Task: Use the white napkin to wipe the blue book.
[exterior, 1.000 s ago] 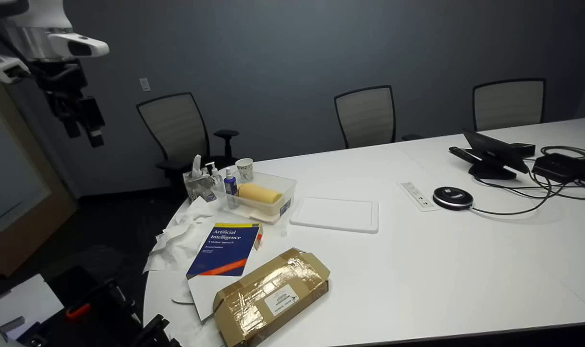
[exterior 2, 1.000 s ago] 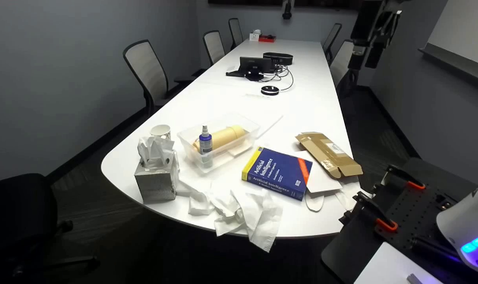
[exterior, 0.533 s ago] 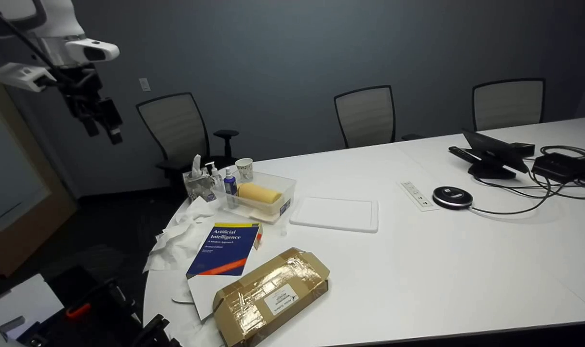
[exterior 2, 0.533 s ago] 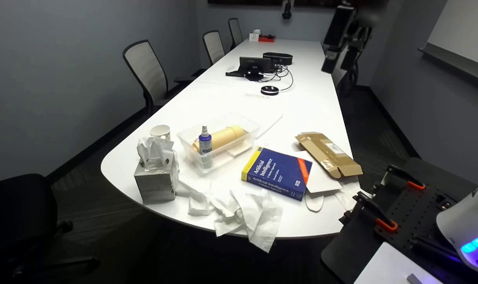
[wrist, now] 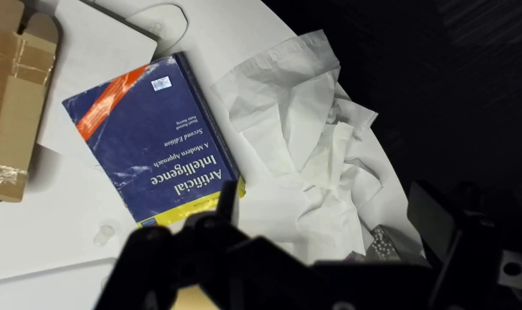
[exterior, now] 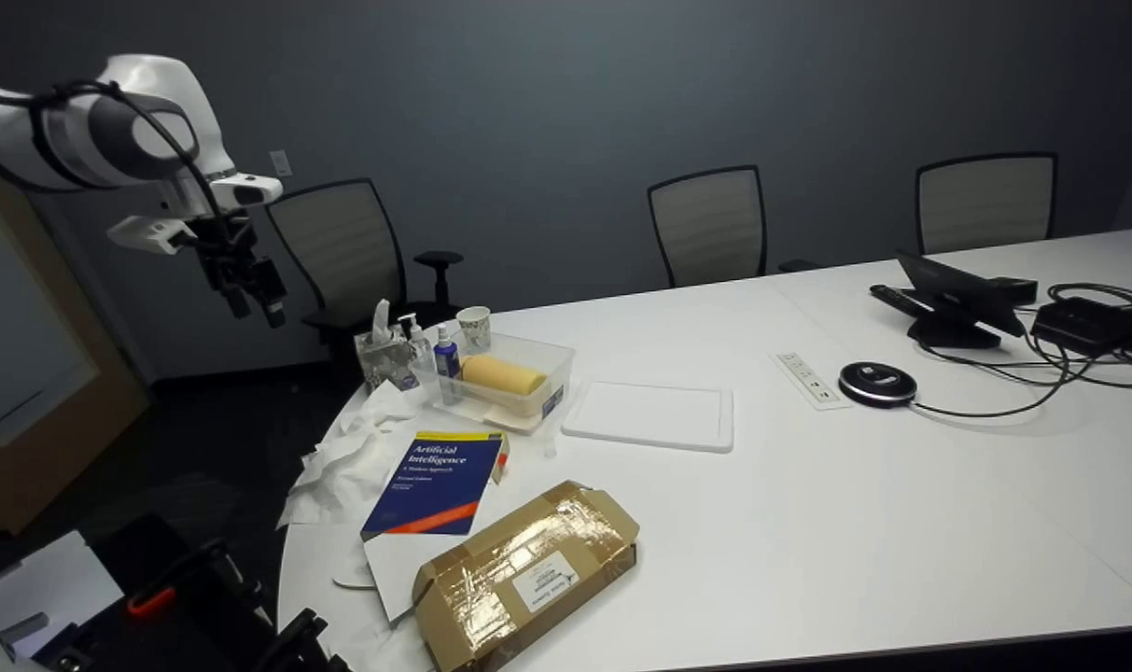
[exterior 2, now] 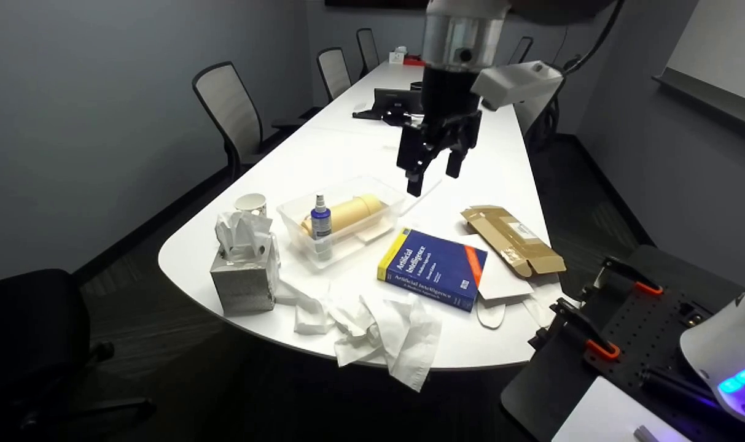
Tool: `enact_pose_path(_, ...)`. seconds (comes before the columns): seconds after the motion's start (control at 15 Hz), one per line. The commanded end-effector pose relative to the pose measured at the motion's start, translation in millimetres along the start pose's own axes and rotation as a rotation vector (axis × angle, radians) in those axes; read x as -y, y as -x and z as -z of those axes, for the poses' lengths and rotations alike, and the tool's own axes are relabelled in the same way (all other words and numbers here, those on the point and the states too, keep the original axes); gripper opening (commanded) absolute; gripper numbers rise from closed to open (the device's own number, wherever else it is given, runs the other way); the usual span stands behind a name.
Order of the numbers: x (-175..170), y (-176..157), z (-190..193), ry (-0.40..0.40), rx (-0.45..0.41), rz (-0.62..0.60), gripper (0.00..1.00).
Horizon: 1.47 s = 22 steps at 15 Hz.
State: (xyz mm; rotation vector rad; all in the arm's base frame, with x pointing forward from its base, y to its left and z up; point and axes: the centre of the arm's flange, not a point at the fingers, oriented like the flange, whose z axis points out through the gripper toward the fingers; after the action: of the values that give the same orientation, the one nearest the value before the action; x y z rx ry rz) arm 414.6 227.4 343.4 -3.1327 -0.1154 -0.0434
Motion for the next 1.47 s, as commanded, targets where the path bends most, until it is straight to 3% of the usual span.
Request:
enact_pose_path(0.0,30,-46,-77,0.035,0.050,-0.063,1.00)
enact_pose_path(0.6,61,-58,-237,0.007,0.145,-0.105,1.00)
enact_pose_path(1.0,70,-52,-292,0.025,0.197,-0.149,1.00)
enact_pose_path(1.4,54,-73,-332,0.064,0.188,-0.166,1.00)
